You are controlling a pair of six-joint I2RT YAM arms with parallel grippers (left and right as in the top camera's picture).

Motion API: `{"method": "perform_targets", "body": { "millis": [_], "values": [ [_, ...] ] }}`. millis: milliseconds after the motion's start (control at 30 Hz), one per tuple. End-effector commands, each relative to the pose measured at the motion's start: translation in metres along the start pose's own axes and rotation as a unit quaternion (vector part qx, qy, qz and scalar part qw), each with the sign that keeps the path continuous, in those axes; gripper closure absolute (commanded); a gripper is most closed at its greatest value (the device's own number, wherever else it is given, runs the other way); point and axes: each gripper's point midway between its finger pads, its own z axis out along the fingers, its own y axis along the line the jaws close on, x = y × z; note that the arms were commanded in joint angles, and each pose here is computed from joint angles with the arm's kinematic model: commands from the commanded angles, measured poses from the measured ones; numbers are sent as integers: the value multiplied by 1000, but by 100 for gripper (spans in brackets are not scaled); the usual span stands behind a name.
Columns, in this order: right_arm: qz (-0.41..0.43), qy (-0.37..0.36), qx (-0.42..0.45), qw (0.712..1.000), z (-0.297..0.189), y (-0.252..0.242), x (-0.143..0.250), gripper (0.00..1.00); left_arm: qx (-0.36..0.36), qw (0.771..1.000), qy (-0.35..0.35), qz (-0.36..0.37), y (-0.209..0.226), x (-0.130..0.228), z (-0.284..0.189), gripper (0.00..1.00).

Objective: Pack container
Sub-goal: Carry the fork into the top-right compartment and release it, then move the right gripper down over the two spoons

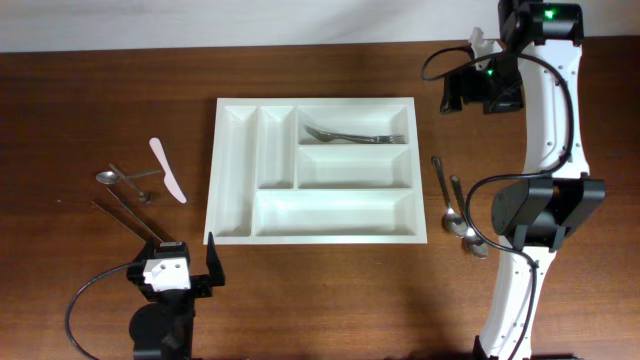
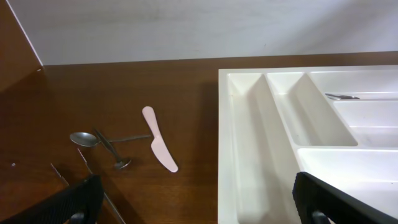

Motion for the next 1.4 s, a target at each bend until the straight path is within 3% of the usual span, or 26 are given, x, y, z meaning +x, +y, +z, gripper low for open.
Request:
{"method": "perform_targets", "body": {
  "millis": [0, 167, 300, 633, 833, 1067, 1200, 1367],
  "values": [
    [18, -16, 11, 1000, -11, 1, -3, 11, 4, 1000, -3, 7, -1, 0, 0, 1],
    [20, -42, 26, 999, -22, -8, -9, 10, 4, 1000, -3, 7, -1, 0, 0, 1],
    [16, -113, 77, 991, -59, -22, -25, 8, 4, 1000, -3, 7, -1, 0, 0, 1],
    [12, -218, 89, 972, -103, -23, -29, 8, 5, 1000, -3, 7, -1, 0, 0, 1],
    [56, -120, 86, 987, -56, -28, 68, 8, 5, 1000, -3, 7, -1, 0, 0, 1],
    [174, -99, 45, 979, -48, -37, 125, 8, 5, 1000, -3, 7, -1, 0, 0, 1],
    [218, -83, 18, 972, -20, -31, 154, 9, 4, 1000, -3, 7, -1, 0, 0, 1],
    [253, -2, -18, 967, 37, -20, 197, 9, 4, 1000, -3, 7, -1, 0, 0, 1]
  ]
}}
